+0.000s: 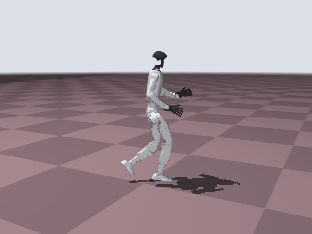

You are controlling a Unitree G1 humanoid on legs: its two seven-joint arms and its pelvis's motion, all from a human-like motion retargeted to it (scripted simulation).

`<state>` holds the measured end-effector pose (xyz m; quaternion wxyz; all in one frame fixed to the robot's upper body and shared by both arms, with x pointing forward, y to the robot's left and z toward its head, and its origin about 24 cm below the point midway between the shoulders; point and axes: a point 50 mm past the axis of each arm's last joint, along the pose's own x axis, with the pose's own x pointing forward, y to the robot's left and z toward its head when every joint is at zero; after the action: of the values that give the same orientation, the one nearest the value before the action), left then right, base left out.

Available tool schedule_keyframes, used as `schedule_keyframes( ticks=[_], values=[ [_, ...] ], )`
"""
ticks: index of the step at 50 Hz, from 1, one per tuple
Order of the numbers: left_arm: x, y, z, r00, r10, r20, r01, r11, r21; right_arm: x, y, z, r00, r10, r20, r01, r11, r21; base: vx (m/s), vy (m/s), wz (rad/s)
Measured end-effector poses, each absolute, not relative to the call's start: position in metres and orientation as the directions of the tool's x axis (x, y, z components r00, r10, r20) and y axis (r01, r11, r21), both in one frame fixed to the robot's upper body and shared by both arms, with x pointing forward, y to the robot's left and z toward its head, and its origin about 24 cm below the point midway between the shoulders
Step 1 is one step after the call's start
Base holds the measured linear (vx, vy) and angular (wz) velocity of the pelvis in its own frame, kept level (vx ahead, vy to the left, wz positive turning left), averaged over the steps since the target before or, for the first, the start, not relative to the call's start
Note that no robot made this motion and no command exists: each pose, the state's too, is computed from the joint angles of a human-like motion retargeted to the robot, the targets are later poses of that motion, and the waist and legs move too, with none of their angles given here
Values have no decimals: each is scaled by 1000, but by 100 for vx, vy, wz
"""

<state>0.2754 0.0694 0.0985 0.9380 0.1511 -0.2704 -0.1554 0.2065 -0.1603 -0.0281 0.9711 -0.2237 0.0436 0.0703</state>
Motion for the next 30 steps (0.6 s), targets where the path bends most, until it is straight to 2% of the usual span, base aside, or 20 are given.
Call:
schedule_keyframes(
  ticks=[3,7,11,15,19,24,27,30],
  values=[
    [268,52,111,758,-425,494,277,896,346,223,-162,-22,992,103,-77,-127,876,-465,-1,-7,22],
    [269,50,87,809,-455,372,307,867,393,262,-164,8,995,83,54,-44,855,-517,-2,-7,10],
    [257,80,19,908,-411,81,337,832,441,294,-158,49,973,94,210,23,869,-495,0,0,0],
    [204,134,-55,928,-274,-254,364,818,446,296,-145,79,932,150,329,12,897,-443,2,4,-14],
    [134,179,-103,837,-144,-529,405,812,419,285,-133,99,876,250,413,-41,891,-453,4,6,-11],
    [63,207,-133,649,-59,-759,494,791,360,270,-117,114,804,365,470,-120,873,-473,5,7,-12],
    [55,219,-142,571,-25,-821,560,743,367,264,-110,108,802,403,441,-157,855,-495,4,8,-20],
    [81,224,-145,576,9,-818,580,700,416,262,-109,90,833,431,348,-208,825,-525,2,7,0]
  ],
)
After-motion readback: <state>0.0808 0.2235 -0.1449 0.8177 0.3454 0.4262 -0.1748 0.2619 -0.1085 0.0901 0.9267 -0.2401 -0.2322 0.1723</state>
